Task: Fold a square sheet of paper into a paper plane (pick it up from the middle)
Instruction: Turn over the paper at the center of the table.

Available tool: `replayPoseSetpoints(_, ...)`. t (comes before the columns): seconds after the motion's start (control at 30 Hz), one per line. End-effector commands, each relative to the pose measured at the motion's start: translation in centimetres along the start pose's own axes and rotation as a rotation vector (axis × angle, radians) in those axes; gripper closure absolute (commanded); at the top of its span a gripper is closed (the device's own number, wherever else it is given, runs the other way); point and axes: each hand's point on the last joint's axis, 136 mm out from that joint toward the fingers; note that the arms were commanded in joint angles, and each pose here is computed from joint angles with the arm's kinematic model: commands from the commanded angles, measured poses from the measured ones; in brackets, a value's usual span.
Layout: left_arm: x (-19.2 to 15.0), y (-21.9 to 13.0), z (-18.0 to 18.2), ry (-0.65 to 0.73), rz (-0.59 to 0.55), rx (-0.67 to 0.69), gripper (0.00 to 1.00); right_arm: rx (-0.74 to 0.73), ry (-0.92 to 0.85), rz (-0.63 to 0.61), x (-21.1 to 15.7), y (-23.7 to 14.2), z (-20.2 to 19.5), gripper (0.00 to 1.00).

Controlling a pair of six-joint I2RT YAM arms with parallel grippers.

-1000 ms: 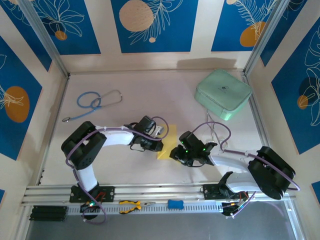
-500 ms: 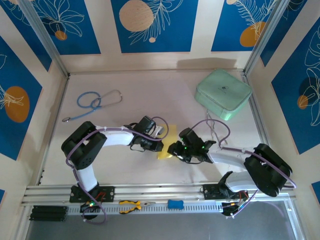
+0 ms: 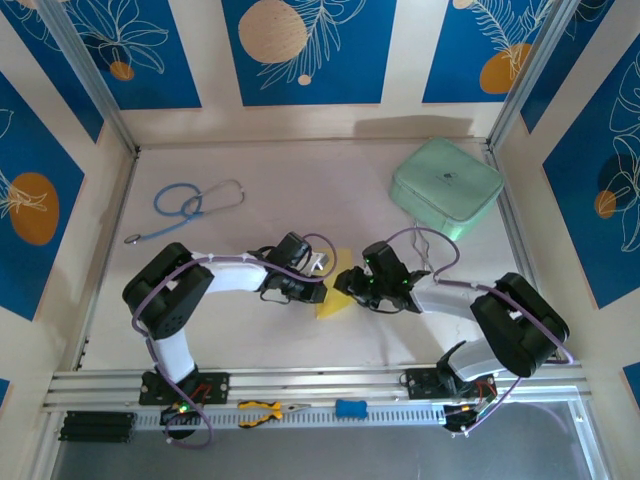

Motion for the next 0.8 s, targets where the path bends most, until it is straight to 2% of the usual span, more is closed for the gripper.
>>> replayPoseSetpoints(0.0, -1.5, 0.3, 1.0, -0.039, 0.045, 0.015, 1.0, 0.008, -0.002, 0.0, 0.4, 0.3, -0.4, 0.6)
replayPoseSetpoints(0.17, -1.5, 0.1, 0.9, -0.039, 0.04, 0.014, 1.0, 0.007, 0.028, -0.008, 0.6, 0.3, -1.3, 0.6)
replayPoseSetpoints(0.77, -1.1, -0.1, 0.6, -0.046, 0.028, 0.01, 0.97, 0.075, -0.01, 0.004, 1.5, 0.7, -1.7, 0.74)
Point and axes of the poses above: each hand's point on the last joint's axis, 136 mm out from that joint toward the fingers, its own y axis out along the fingers, its own z axis along the line the jaws close on, x = y × z, and after that the axes turned 3 degrees about y, right-handed
